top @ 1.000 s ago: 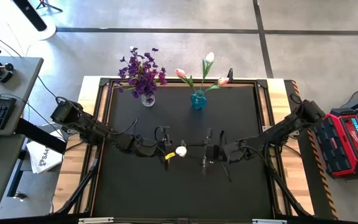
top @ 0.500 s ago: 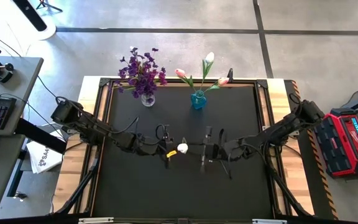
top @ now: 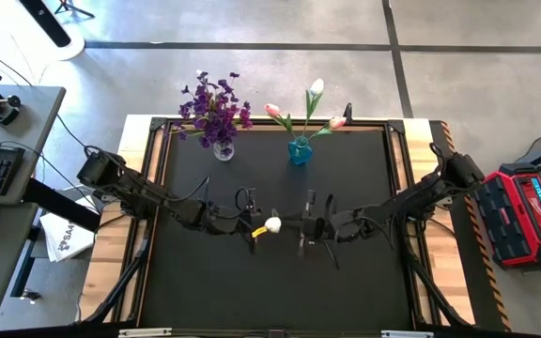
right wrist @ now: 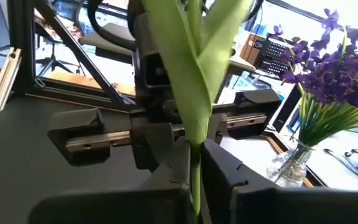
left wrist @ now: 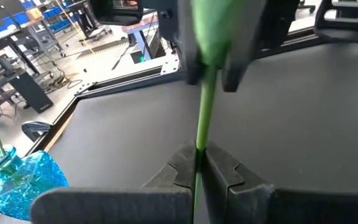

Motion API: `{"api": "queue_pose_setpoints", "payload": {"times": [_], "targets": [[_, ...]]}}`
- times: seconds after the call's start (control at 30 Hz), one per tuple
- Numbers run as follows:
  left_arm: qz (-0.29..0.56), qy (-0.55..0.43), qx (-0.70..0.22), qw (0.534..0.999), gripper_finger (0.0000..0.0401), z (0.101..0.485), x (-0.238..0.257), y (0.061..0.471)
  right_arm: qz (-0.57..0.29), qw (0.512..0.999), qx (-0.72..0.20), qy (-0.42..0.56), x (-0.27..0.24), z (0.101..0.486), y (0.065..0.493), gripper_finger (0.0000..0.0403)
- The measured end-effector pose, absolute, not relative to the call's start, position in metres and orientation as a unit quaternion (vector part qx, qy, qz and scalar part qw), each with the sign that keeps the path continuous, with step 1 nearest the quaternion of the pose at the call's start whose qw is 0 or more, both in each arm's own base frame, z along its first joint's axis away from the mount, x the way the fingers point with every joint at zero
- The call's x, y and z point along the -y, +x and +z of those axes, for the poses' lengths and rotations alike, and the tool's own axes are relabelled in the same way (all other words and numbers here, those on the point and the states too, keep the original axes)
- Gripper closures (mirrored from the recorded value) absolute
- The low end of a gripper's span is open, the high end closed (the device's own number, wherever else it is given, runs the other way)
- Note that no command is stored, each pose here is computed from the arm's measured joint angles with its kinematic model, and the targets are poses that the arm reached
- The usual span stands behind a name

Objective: Sort flowers into vase by color
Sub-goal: Put the white flower into the blue vase

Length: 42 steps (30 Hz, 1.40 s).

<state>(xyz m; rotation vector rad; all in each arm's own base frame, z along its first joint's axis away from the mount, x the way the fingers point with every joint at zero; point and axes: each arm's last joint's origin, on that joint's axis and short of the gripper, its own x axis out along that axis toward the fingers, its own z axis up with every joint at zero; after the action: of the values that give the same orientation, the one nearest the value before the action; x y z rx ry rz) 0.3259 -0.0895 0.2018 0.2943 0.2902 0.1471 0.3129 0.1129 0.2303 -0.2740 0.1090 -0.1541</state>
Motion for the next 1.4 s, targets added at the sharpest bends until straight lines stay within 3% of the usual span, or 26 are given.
{"api": "queue_pose_setpoints", "payload": {"times": [0.17,0.37,0.53,0.63,0.9,1.13,1.4], "targets": [[0.078,0.130,-0.154,0.976,0.0382,0.200,0.089,0.325,-0.130,0.979,-0.060,-0.144,-0.114,0.231,0.310,0.0398],[0.101,0.118,-0.245,0.957,0.0313,0.186,0.083,0.315,-0.179,0.972,-0.044,-0.146,-0.111,0.249,0.289,0.0402],[0.158,0.100,-0.319,0.929,0.0270,0.180,0.075,0.298,-0.195,0.974,-0.005,-0.114,-0.081,0.239,0.262,0.0402],[0.191,0.100,-0.306,0.927,0.0265,0.176,0.073,0.291,-0.215,0.970,0.052,-0.105,-0.060,0.232,0.249,0.0402],[0.171,0.076,-0.235,0.954,0.0270,0.170,0.071,0.283,-0.337,0.919,0.189,-0.082,-0.008,0.251,0.236,0.0403],[0.168,0.082,-0.221,0.957,0.0270,0.171,0.071,0.283,-0.391,0.910,0.097,-0.097,0.029,0.260,0.261,0.0403],[0.170,0.072,-0.220,0.958,0.0270,0.171,0.072,0.283,-0.421,0.898,0.020,-0.129,0.036,0.290,0.283,0.0403]]}}
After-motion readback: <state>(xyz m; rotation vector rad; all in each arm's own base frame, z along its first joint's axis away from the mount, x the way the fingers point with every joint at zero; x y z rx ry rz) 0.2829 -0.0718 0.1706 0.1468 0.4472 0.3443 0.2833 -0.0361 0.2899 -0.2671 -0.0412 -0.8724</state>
